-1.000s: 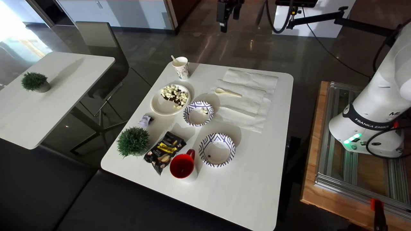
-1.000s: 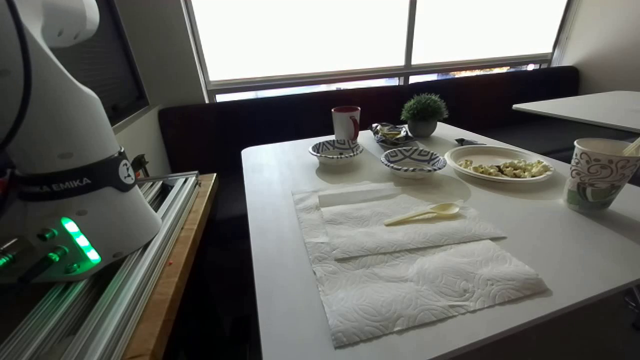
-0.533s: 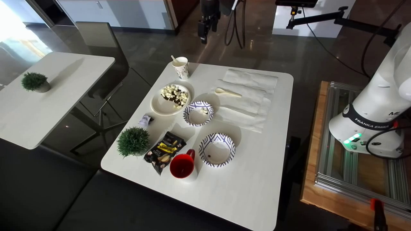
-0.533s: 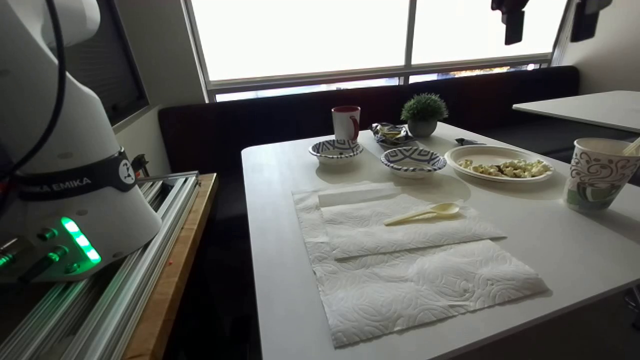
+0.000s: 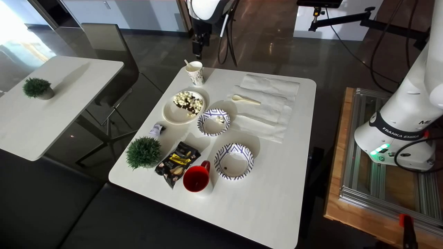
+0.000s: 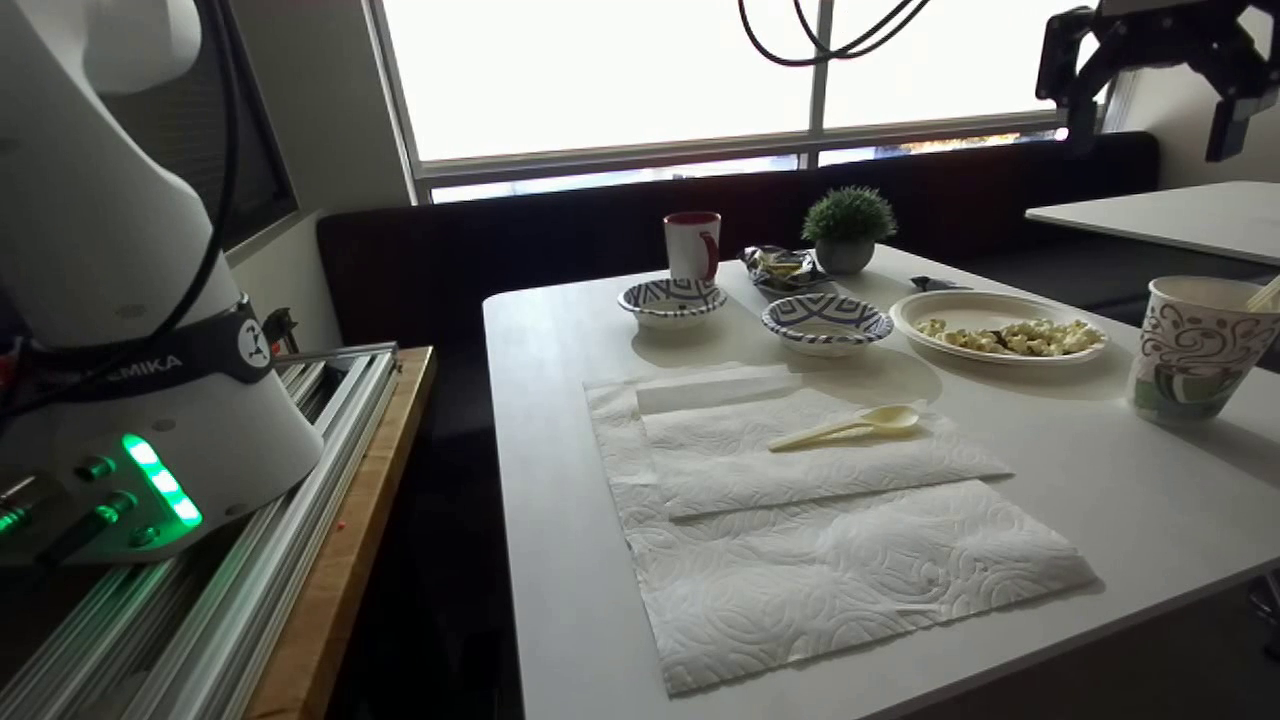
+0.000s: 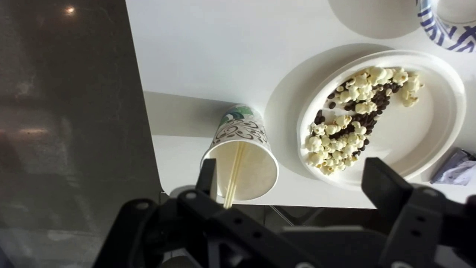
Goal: Move the cup to the left side of the white plate
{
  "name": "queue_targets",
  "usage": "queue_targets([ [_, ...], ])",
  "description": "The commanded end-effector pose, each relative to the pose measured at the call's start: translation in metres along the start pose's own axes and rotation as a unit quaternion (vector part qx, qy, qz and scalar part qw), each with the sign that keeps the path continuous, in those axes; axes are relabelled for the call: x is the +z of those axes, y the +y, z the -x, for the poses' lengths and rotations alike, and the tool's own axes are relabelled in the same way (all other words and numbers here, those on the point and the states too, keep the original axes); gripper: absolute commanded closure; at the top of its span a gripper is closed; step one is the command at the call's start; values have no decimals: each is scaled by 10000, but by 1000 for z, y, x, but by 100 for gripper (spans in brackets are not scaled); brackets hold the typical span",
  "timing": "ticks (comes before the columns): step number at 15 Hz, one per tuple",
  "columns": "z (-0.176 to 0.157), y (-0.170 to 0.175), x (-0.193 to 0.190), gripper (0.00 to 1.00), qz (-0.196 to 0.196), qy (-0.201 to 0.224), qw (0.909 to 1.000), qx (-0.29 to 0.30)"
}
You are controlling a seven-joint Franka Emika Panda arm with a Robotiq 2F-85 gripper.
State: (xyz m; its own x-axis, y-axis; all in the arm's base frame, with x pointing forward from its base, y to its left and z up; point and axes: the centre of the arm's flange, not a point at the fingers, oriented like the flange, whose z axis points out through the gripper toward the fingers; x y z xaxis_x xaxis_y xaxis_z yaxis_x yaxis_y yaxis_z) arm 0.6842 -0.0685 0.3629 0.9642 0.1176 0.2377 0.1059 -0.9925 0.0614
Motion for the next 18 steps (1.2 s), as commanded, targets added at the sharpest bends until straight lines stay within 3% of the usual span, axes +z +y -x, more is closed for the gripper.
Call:
queue_targets([
  [1,-42,-4,38,0,25,116,9996,-269],
  [7,-52,-8,92,0,-71,132,9993,-348],
  [8,-32,-13,78,0,-59,20,9996,-281],
  [18,-48,-23,97,0,-79,252,9991,-340],
])
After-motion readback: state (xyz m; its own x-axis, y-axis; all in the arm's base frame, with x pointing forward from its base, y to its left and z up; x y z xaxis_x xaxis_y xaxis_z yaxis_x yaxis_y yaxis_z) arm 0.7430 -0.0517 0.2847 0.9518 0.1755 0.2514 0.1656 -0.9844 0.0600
